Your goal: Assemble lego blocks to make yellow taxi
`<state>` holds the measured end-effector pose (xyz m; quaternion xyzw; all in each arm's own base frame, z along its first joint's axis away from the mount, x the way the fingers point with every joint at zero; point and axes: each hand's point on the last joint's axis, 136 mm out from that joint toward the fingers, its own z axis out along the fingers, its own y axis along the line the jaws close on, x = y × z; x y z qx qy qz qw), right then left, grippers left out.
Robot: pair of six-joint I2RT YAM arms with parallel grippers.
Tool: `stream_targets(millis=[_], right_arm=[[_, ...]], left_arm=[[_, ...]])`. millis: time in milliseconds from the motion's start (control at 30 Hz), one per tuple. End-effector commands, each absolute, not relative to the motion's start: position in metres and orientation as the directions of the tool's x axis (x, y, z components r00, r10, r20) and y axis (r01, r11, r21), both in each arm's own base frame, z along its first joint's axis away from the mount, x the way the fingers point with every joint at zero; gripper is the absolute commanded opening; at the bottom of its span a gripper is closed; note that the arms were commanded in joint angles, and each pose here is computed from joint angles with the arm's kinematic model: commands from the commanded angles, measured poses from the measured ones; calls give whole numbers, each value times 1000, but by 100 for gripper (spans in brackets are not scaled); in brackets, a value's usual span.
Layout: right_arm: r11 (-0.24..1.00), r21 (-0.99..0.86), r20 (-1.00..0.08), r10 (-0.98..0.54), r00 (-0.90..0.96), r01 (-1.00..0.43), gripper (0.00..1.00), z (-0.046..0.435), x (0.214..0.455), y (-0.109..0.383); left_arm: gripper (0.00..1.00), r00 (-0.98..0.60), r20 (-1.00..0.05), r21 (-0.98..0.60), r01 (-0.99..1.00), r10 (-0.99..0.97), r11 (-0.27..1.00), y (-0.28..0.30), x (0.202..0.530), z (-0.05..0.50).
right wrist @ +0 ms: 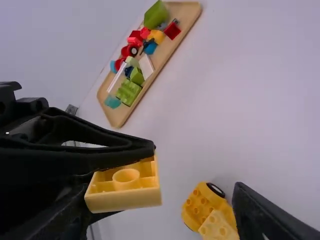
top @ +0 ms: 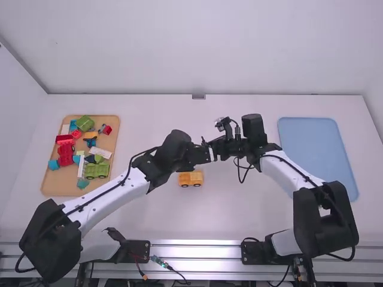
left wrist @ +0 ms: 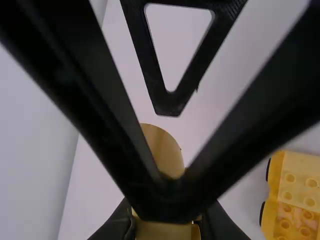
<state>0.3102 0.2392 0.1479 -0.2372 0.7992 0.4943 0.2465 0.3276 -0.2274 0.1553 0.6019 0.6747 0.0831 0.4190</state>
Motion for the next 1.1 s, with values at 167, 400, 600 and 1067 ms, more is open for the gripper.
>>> stream_targets(millis=[167, 400, 600, 1067], right_arm=[[375, 656, -662, -131, -738, -655, 59, 164, 311, 242], [374, 656, -663, -131, -737, -656, 55, 164, 311, 242], [361, 649, -675, -134, -726, -670, 56, 167, 310, 247], [362, 652, -671, -135, -729, -667, 50, 167, 309, 247]], left_arm=[[2, 81, -472, 625, 733, 878, 269, -228, 325, 162], [2, 97, -489, 607, 752, 867, 258, -233, 320, 161], [2, 105, -495, 592, 768, 862, 246, -236, 317, 158], [2, 111, -508, 595, 762, 854, 255, -239, 319, 161]])
